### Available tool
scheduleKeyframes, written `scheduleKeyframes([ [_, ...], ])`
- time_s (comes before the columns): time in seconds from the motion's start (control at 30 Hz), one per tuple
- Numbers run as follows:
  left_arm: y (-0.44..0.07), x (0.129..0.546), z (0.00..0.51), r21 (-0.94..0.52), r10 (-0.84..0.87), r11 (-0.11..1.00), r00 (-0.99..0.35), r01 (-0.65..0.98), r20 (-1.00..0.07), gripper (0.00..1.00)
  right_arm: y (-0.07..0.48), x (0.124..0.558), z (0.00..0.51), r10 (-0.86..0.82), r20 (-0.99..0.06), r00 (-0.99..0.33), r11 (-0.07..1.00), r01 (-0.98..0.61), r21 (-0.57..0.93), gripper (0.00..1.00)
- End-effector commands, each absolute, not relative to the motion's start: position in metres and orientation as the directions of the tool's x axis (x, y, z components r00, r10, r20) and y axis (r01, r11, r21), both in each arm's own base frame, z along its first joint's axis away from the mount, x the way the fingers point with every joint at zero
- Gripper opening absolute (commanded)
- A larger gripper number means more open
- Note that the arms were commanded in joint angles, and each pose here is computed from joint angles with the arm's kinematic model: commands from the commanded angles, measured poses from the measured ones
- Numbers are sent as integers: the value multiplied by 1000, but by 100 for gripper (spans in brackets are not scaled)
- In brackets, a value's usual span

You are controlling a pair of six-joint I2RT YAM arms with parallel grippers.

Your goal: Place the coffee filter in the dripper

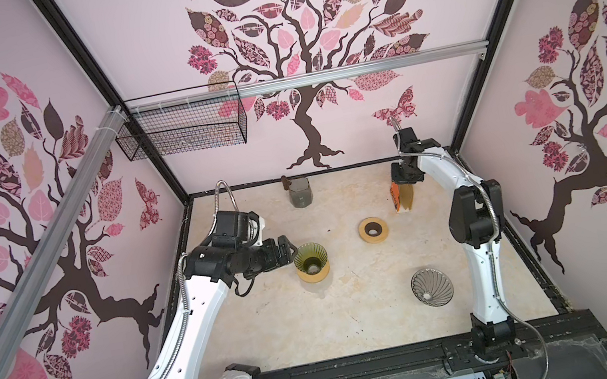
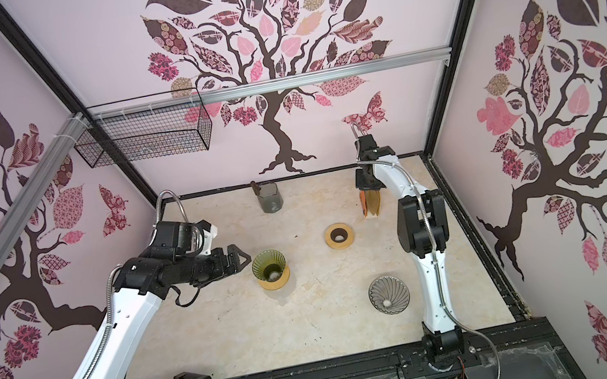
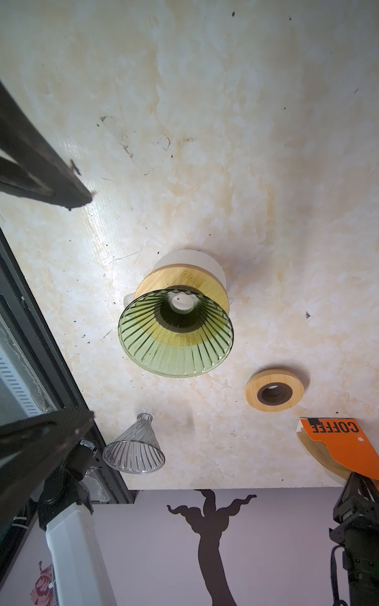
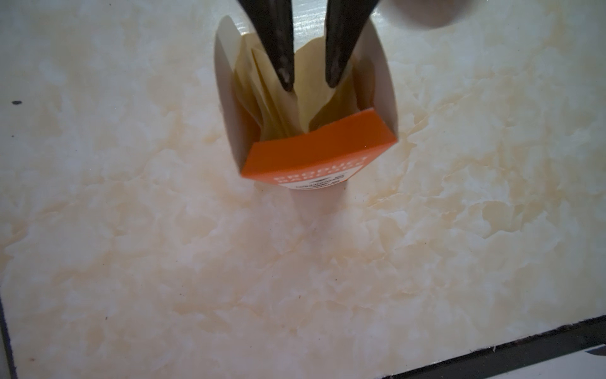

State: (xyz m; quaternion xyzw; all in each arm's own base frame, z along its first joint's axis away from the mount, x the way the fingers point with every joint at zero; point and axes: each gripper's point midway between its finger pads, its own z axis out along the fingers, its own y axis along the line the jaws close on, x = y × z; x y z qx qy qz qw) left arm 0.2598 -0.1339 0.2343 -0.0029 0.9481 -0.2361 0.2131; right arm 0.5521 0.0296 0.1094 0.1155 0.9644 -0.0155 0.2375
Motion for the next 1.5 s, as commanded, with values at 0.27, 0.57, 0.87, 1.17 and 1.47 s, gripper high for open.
scheduleKeyframes([
  [0.27,-134,265,240,-451,-106,886,-902,105,-419,98,23,557,120,224,-470,-854,969,248,11,22],
  [0.57,-136,266,239,-455,-103,884,-904,108,-416,98,17,551,141,208,-505,-837,968,250,-15,23],
  [0.87,-136,266,239,-458,-104,882,-903,109,-417,98,17,550,161,211,-538,-816,969,248,4,22],
  [1.17,-137,265,240,-461,-103,880,-903,113,-417,98,18,550,170,221,-547,-807,967,255,14,23],
  [1.47,-137,266,240,-462,-103,880,-904,112,-415,98,16,553,181,216,-574,-790,966,257,10,25],
])
